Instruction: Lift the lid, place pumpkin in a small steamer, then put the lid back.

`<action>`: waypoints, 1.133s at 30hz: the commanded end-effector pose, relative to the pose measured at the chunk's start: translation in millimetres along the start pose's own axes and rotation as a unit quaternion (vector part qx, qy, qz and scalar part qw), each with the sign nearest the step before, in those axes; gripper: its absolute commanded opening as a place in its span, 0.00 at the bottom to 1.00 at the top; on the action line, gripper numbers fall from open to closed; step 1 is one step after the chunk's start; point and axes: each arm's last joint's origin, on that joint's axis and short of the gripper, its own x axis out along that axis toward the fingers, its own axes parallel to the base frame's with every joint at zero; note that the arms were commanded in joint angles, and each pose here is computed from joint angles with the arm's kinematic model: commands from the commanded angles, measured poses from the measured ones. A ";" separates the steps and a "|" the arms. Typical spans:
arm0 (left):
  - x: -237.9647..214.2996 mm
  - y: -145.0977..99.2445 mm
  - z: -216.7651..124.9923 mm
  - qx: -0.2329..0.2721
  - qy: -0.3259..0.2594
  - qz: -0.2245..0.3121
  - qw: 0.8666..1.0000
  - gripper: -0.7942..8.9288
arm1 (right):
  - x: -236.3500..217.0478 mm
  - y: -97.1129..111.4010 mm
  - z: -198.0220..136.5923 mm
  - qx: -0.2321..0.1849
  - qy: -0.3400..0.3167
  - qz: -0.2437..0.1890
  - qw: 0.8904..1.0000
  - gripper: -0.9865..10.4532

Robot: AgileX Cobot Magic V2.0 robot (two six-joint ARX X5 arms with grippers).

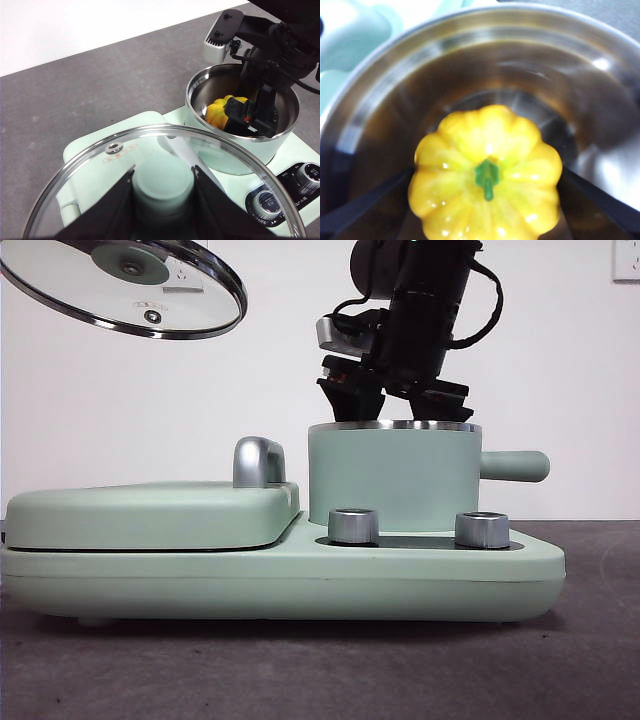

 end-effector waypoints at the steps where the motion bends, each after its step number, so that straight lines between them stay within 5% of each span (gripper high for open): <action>1: -2.4 -0.9 7.8 0.002 -0.022 -0.003 1.000 0.09 | 7.6 1.3 5.9 -0.009 -0.002 0.003 1.000 0.42; 13: -2.4 -1.0 7.8 0.002 -0.022 -0.004 1.000 0.09 | 3.1 1.3 5.5 -0.010 -0.004 -0.005 1.000 0.54; 21: -2.4 -1.0 7.8 0.001 -0.022 -0.004 1.000 0.09 | -95.6 10.3 -5.7 -0.004 -0.111 -0.008 0.994 0.45; 28: -2.4 -1.0 7.8 0.001 -0.022 -0.004 1.000 0.09 | -126.8 17.2 -94.0 -0.006 -0.193 -0.011 0.981 0.44; 34: -1.6 -1.3 7.6 0.001 -0.021 -0.004 1.000 0.09 | -154.4 22.8 -156.1 0.019 -0.283 -0.007 0.959 0.44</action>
